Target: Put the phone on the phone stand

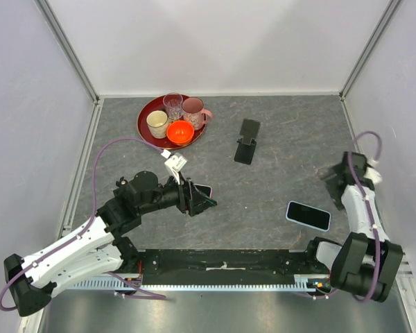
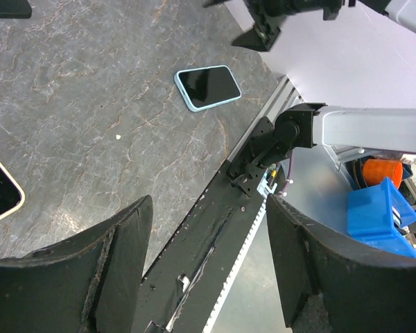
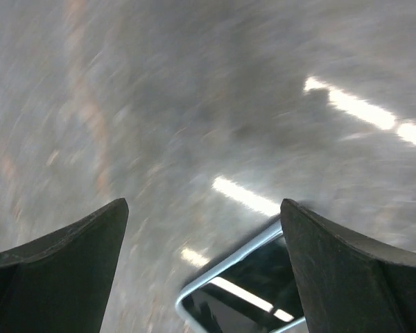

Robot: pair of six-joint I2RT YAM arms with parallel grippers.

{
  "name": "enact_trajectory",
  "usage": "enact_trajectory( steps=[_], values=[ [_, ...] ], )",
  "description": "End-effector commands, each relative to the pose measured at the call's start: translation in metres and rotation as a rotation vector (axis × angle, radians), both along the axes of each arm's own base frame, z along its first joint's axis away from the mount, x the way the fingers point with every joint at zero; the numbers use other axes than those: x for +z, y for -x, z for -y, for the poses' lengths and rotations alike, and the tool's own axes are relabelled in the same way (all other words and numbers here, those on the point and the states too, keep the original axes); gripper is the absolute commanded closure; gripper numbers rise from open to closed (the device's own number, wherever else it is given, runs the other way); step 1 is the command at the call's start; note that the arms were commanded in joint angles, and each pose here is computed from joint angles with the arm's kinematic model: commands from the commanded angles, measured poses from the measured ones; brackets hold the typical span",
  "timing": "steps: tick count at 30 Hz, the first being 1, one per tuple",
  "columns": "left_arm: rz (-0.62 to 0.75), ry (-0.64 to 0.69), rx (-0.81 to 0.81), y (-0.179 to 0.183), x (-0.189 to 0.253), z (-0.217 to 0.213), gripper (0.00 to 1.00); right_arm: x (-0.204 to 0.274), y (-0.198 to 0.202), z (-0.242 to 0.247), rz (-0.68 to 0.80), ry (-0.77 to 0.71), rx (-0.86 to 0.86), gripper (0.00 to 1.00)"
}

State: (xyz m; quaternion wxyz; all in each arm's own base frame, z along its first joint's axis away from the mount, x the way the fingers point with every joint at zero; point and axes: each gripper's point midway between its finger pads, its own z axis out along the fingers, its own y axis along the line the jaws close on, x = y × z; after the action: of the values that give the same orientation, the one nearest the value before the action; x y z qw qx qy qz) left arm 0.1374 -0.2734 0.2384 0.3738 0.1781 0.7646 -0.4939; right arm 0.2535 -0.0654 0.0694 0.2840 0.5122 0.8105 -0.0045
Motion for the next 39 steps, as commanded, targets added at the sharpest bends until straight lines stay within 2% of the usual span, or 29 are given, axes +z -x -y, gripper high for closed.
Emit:
enact_trajectory(
  steps=[1, 4, 7, 9, 10, 13, 15, 16, 18, 19, 21, 22, 24, 25, 30, 33, 36, 39],
  values=[
    [0.026, 0.056, -0.017, 0.005, 0.016, 0.0, 0.27, -0.011, 0.057, 0.055, -0.13, 0.084, -0.317, 0.02],
    [0.032, 0.048, -0.015, 0.006, 0.014, -0.003, 0.27, -0.035, 0.073, 0.056, -0.181, 0.012, -0.366, 0.02],
    [0.029, 0.029, -0.018, 0.007, 0.013, -0.004, 0.27, -0.057, 0.075, 0.035, -0.188, -0.113, -0.321, 0.02],
    [0.038, 0.027, -0.02, 0.006, 0.015, -0.004, 0.27, -0.067, 0.068, 0.015, -0.144, -0.206, -0.263, 0.02],
    [0.044, 0.027, -0.02, 0.005, 0.015, -0.004, 0.27, -0.076, 0.068, -0.016, -0.122, -0.329, -0.196, 0.02],
    [0.059, 0.028, -0.02, 0.003, 0.014, -0.002, 0.27, -0.074, 0.046, -0.061, -0.059, -0.401, -0.033, 0.02],
    [0.057, 0.028, -0.02, 0.001, 0.013, 0.001, 0.27, -0.069, 0.036, -0.083, -0.062, -0.415, 0.025, 0.02],
    [0.049, 0.026, -0.024, 0.001, 0.012, 0.002, 0.27, -0.062, 0.028, -0.111, -0.047, -0.443, 0.091, 0.02],
    [0.047, 0.033, -0.027, 0.0, 0.014, 0.005, 0.27, -0.051, 0.005, -0.137, 0.017, -0.445, 0.177, 0.02],
    [0.041, 0.044, -0.034, 0.002, 0.017, 0.006, 0.27, -0.033, -0.011, -0.163, 0.061, -0.438, 0.279, 0.02],
    [0.045, 0.057, -0.038, 0.002, 0.02, 0.007, 0.27, -0.023, -0.032, -0.184, 0.084, -0.382, 0.405, 0.02],
    [0.037, 0.062, -0.039, 0.003, 0.019, 0.006, 0.28, 0.004, -0.052, -0.211, 0.149, -0.369, 0.529, 0.02],
    [0.032, 0.071, -0.029, 0.005, 0.018, 0.003, 0.28, -0.001, -0.055, -0.224, 0.071, -0.295, 0.657, 0.02],
    [0.026, 0.074, -0.024, 0.005, 0.017, 0.002, 0.28, 0.014, -0.063, -0.235, 0.088, -0.267, 0.71, 0.02],
    [0.022, 0.078, 0.006, 0.005, 0.014, -0.004, 0.27, 0.0, -0.035, -0.176, -0.036, 0.013, 0.664, 0.02],
    [0.032, 0.072, 0.004, 0.004, 0.014, -0.004, 0.27, -0.015, 0.002, -0.147, -0.13, 0.088, 0.637, 0.02],
    [0.035, 0.049, 0.001, 0.001, 0.011, -0.001, 0.27, -0.034, 0.038, -0.136, -0.213, 0.07, 0.603, 0.02],
    [0.037, 0.038, -0.009, -0.002, 0.014, 0.004, 0.27, -0.042, 0.059, -0.135, -0.234, 0.037, 0.565, 0.02]
  ],
)
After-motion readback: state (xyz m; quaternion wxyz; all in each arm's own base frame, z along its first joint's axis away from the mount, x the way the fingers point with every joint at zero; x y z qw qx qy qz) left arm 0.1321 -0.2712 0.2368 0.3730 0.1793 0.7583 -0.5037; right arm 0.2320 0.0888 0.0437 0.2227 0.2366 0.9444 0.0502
